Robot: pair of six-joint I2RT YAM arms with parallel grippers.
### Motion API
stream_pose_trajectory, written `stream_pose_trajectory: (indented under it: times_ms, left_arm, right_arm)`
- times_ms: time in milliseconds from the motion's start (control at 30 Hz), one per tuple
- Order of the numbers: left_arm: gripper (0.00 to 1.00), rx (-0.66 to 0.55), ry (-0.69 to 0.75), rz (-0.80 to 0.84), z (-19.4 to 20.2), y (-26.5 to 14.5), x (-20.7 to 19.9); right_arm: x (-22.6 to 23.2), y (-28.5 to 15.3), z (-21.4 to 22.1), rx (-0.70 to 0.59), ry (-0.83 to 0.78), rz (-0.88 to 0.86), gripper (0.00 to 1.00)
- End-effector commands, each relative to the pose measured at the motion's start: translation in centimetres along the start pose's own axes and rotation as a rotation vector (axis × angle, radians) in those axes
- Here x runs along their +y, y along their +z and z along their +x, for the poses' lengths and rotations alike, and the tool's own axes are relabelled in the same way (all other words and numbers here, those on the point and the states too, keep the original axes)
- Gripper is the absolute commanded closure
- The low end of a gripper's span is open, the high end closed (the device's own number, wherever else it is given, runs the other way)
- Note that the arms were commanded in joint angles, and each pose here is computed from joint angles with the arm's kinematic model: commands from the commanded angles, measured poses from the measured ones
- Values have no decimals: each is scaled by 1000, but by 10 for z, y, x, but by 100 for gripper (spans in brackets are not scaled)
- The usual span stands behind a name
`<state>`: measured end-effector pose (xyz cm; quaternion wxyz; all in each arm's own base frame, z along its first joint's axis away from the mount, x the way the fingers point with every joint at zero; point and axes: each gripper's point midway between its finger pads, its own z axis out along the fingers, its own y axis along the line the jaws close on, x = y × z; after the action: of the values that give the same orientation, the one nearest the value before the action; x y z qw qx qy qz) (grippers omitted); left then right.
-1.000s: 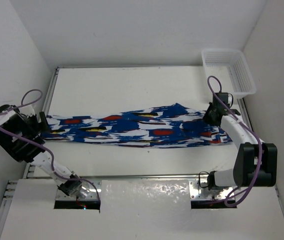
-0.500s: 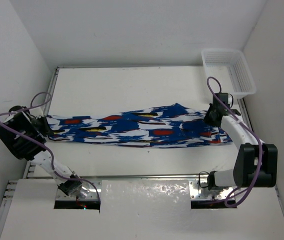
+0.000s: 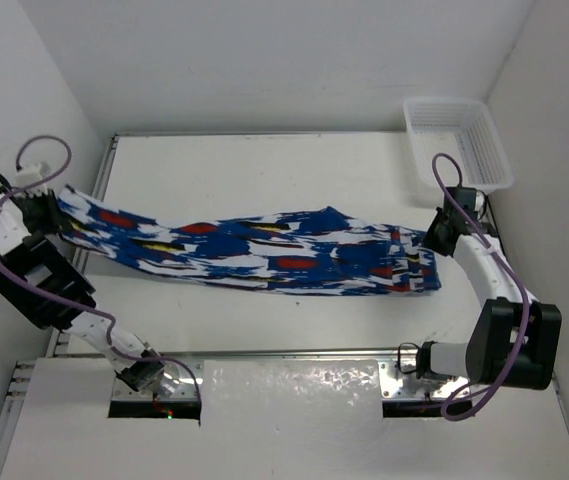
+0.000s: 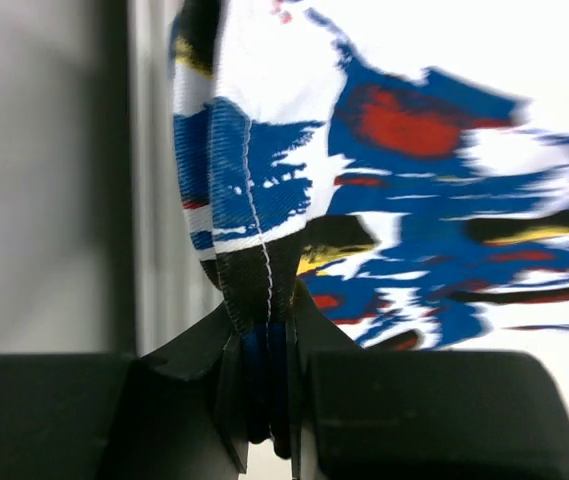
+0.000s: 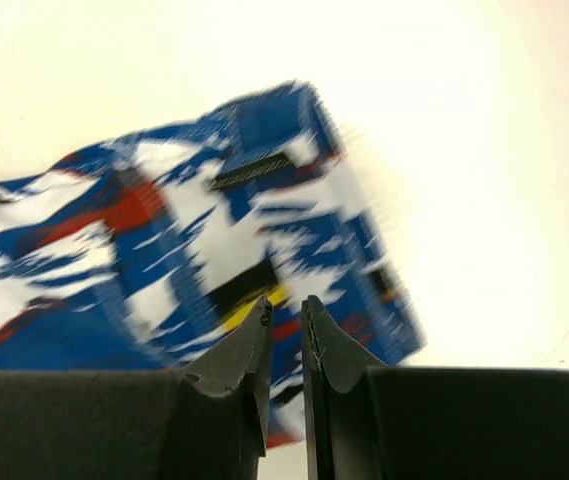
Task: Fold and stack the trousers
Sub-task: Fold the trousers
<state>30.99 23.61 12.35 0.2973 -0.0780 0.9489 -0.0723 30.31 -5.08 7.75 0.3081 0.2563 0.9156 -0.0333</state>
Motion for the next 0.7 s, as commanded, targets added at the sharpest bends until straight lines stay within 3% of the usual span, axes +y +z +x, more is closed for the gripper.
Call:
stream_pose_trajectory:
  times_ms: [0,100,167,200,300,400,667]
  left_arm:
    - [100,-285,186,160,-77,-69,-67]
    - [100,-361,303,247,-100,-91,-118]
    - [100,-395,427,345,-109,-98,-176]
    - [100,-389,489,444,-108,-95,-220]
    - [100,-323,532,635,-94,-90,-290]
    - [100,-258,522,758,-76,-75,-337]
    - [100,-89,555,894,-23,-37,-414]
  right_arm:
    - [3,3,13,33,-10,-25,85]
    - [5,10,29,62,26,-47,85]
    - [7,14,35,75,33,-55,84]
    - [7,15,38,83,31,-56,84]
    - [9,17,46,113,22,-61,84]
    - [14,20,53,125,18,-83,83]
    - [24,29,72,173,30,-103,83]
